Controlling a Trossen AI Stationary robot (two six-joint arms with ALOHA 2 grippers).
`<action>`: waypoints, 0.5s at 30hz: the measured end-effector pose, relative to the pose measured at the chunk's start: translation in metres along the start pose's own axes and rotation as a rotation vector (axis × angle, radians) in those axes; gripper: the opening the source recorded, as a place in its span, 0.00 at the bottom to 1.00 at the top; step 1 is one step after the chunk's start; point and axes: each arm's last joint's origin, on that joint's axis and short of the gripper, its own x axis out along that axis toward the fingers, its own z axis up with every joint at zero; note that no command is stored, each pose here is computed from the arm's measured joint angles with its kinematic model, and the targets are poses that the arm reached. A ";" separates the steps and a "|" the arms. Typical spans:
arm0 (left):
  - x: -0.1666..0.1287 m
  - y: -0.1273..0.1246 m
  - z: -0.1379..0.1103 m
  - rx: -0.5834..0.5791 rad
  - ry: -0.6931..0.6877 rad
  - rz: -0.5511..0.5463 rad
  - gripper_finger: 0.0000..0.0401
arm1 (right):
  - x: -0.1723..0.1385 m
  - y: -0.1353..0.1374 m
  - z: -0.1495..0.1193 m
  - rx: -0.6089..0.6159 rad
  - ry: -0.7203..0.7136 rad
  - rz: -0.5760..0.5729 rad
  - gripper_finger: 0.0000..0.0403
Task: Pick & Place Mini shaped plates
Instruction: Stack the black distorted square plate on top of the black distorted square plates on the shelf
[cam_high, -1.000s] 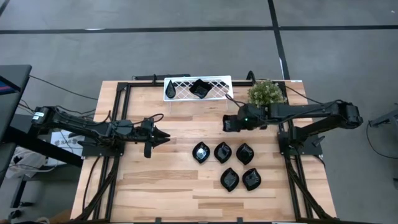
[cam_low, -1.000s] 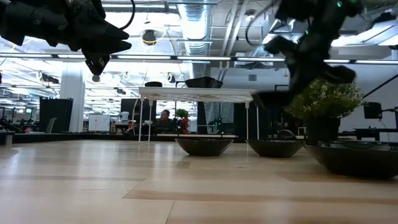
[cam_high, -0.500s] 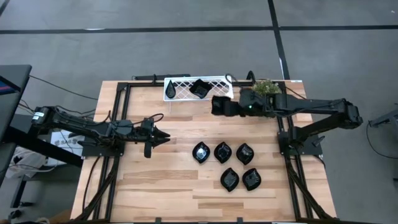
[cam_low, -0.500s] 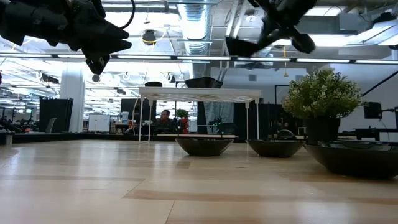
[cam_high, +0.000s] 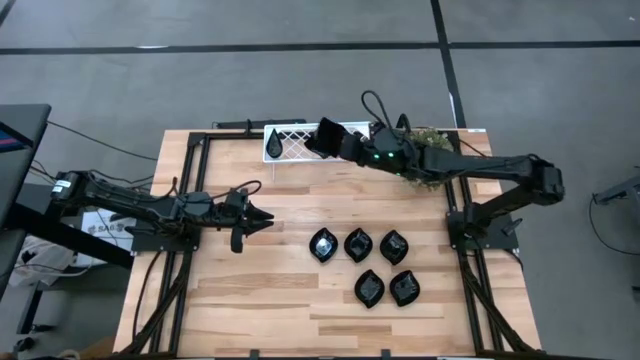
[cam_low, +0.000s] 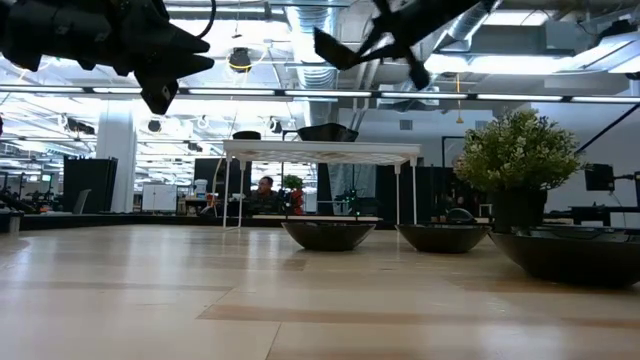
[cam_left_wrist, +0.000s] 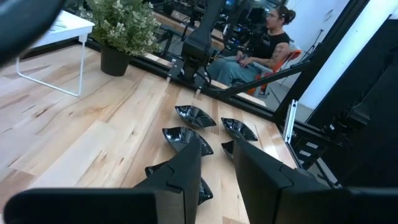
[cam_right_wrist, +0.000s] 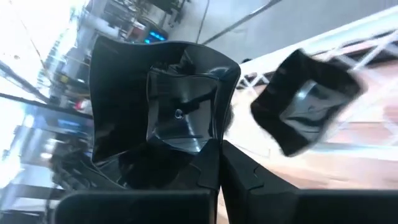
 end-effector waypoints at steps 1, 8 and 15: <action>0.000 0.000 0.000 0.000 0.000 0.000 0.24 | 0.005 -0.001 -0.001 0.019 -0.003 0.009 0.00; 0.000 0.000 0.001 0.027 -0.006 -0.002 0.24 | 0.032 -0.003 -0.003 0.073 -0.006 0.090 0.00; 0.000 -0.001 0.001 0.033 0.001 -0.026 0.24 | 0.035 -0.005 0.001 -0.004 0.037 0.117 0.00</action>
